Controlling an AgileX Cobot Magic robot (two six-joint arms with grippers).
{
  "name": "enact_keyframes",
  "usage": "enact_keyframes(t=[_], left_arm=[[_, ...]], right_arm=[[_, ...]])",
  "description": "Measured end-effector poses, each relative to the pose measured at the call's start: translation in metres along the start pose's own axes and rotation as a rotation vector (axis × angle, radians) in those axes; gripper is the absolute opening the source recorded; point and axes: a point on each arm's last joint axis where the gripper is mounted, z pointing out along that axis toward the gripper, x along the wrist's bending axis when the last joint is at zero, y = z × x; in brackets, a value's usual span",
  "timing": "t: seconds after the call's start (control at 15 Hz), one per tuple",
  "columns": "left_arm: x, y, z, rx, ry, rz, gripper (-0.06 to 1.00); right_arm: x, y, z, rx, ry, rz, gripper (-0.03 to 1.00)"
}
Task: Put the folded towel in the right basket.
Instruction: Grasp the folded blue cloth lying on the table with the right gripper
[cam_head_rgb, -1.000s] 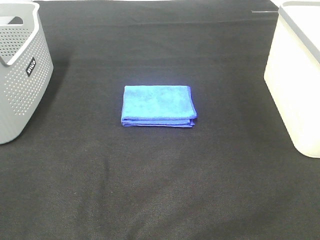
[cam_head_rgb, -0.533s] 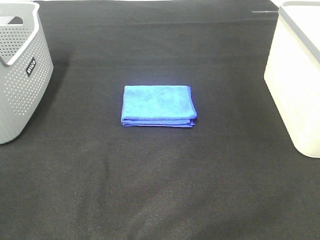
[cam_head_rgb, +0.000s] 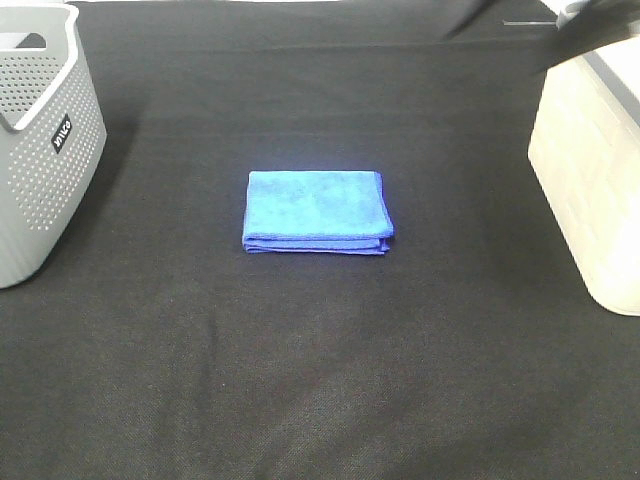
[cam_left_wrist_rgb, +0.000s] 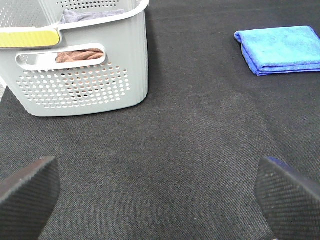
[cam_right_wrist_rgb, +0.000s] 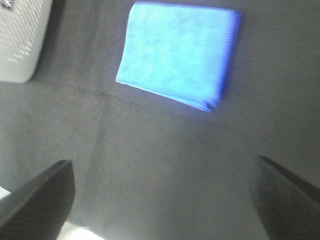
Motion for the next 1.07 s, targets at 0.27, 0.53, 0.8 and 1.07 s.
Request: enact_keyframes(t=[0.27, 0.53, 0.8, 1.07], left_arm=[[0.000, 0.000, 0.000, 0.000, 0.000, 0.000, 0.99], [0.000, 0.000, 0.000, 0.000, 0.000, 0.000, 0.99], [0.000, 0.000, 0.000, 0.000, 0.000, 0.000, 0.99], [0.000, 0.000, 0.000, 0.000, 0.000, 0.000, 0.99]], right_arm=[[-0.044, 0.031, 0.139, 0.203, 0.012, 0.085, 0.91], [-0.084, 0.029, 0.217, 0.239, 0.044, 0.211, 0.90], [-0.103, 0.019, 0.253, 0.239, 0.080, 0.248, 0.89], [-0.097, 0.017, 0.270, 0.242, 0.153, 0.303, 0.87]])
